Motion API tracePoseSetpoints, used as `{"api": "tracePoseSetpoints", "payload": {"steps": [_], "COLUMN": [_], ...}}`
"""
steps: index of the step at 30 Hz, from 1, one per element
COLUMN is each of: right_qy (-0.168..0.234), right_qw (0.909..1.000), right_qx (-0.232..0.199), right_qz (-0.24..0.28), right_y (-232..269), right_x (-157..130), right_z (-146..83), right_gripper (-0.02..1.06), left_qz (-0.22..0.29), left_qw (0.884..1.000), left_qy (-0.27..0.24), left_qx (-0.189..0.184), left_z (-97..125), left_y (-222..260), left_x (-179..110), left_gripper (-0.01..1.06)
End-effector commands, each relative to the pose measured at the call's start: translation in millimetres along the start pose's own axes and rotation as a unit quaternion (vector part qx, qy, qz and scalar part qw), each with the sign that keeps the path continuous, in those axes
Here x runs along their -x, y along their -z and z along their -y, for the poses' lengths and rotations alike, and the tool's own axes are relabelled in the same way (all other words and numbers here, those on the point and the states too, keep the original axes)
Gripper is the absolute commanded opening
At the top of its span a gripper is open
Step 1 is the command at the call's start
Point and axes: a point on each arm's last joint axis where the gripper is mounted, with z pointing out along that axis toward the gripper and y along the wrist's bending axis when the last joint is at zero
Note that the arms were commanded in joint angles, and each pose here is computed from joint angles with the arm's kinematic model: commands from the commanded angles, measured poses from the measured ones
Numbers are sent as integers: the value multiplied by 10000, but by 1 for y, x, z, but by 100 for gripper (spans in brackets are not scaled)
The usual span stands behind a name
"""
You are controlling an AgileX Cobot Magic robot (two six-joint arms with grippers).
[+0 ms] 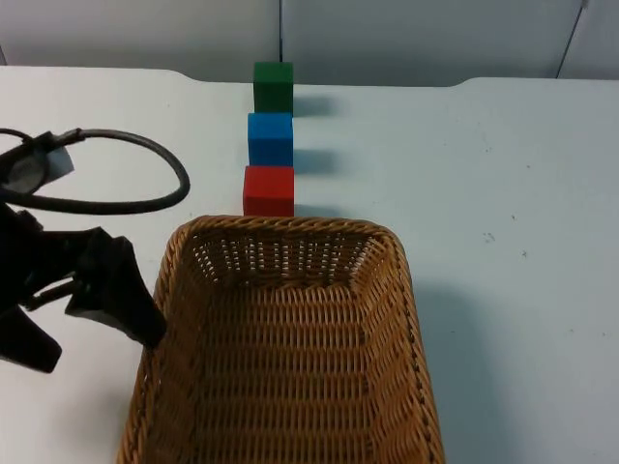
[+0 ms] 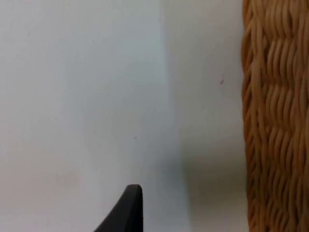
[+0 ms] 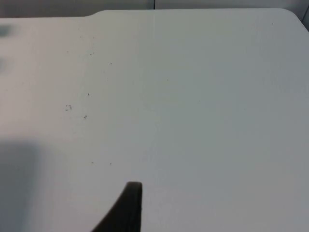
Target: Pick up the basket with the left hand and place the blue cube into the basket with the right hand.
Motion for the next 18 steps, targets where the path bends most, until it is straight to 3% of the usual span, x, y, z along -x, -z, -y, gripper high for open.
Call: {"api": "tracePoseSetpoints", "payload": {"steps": [1,11,18], "right_qy": [1,1,1], "right_qw": [10000,10000,10000], "right_qx": [-55,-55,-55], "right_qz": [53,53,53], "right_y": [0,0,0], "right_x": [0,0,0], "right_z": [0,0,0], "right_gripper": [104,104,104], "left_qz": [-27,-131,-267], "left_qw": [9996,9977,9985], "left_qy": [-219,-664,-469], "left_qx": [-172,96,102], "left_z": [10,28,25], "left_y": [-4,-26,-40], "left_x": [1,-2,-4], "left_gripper": [104,104,104]}}
